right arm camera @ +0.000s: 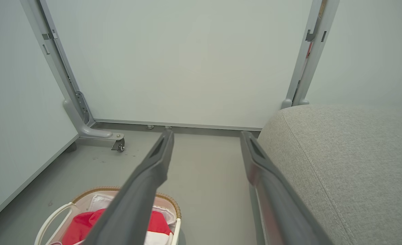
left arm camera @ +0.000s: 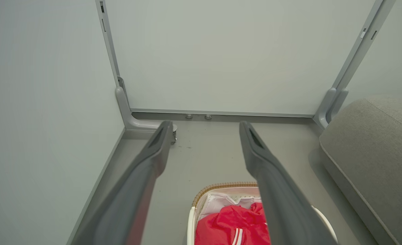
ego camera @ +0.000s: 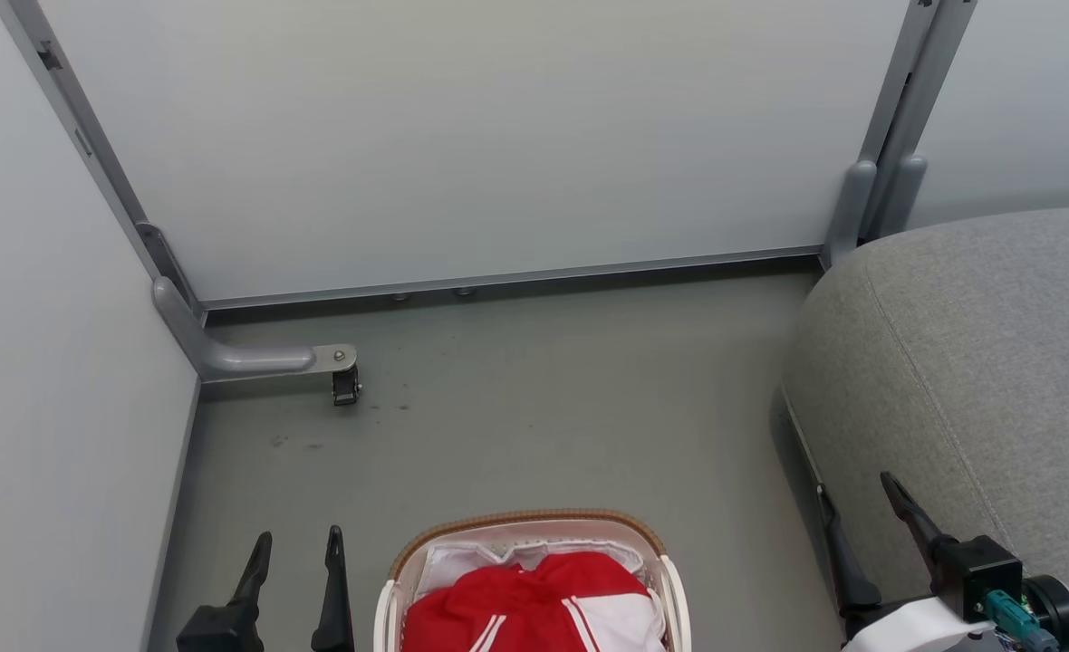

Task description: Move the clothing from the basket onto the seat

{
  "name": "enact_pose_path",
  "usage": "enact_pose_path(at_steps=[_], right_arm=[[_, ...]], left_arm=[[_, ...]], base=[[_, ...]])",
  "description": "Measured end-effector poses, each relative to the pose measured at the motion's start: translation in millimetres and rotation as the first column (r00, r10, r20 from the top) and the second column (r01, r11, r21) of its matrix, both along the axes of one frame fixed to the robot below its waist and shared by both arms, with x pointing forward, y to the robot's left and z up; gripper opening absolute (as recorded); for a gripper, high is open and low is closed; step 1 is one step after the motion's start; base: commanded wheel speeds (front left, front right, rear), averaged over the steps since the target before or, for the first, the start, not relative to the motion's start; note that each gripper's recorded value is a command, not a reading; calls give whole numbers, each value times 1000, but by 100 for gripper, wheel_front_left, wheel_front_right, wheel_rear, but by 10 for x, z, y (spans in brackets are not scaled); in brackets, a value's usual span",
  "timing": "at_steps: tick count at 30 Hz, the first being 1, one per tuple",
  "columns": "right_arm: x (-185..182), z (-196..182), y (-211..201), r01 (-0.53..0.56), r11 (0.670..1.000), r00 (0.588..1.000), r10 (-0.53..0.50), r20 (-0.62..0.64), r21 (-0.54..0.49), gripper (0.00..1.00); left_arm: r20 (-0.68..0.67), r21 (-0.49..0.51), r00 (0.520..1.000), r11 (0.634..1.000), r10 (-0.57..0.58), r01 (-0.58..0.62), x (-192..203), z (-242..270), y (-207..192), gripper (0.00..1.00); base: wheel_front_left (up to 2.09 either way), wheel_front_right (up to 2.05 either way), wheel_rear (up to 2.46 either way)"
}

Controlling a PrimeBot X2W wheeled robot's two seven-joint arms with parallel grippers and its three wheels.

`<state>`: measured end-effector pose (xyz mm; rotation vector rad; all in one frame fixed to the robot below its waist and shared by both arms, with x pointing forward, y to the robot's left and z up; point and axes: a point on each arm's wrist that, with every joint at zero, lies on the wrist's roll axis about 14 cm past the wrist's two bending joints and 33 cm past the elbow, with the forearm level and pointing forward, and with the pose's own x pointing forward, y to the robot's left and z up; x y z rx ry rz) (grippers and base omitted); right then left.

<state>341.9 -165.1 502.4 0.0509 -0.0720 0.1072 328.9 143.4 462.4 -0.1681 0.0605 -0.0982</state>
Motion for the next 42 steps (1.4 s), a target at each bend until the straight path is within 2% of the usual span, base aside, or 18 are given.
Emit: enact_pose_path(at_steps=[15,20,25,31,34,38,42], right_arm=[[32,-1,-54,16,1000,1000,-16,-1,-2,100],[107,-3,-163,47,999,999,-47,-2,-14,100],[224,14,-294,84,996,996,-84,4,-33,100],[475,82,-407,116,992,993,-114,30,-46,100],[634,126,-458,130,990,990,-128,51,-50,100],[809,73,-484,136,989,990,-133,48,-53,100],[974,-44,-516,142,988,990,-141,29,-53,100]], left_arm=[[-18,0,1000,1000,-9,9,15,-53,-32,100],[-35,27,995,995,-98,99,108,-113,-247,100],[-36,49,975,974,-219,221,283,-123,-575,100],[-98,107,922,917,-376,385,495,-332,-985,100],[-150,140,881,872,-449,469,603,-512,-1170,100],[-266,163,805,798,-531,580,619,-902,-1365,100],[-393,135,697,712,-600,689,477,-1348,-1537,100]], base=[[0,0,0],[0,0,0],[0,0,0],[0,0,0],[0,0,0],[0,0,0],[0,0,0]])
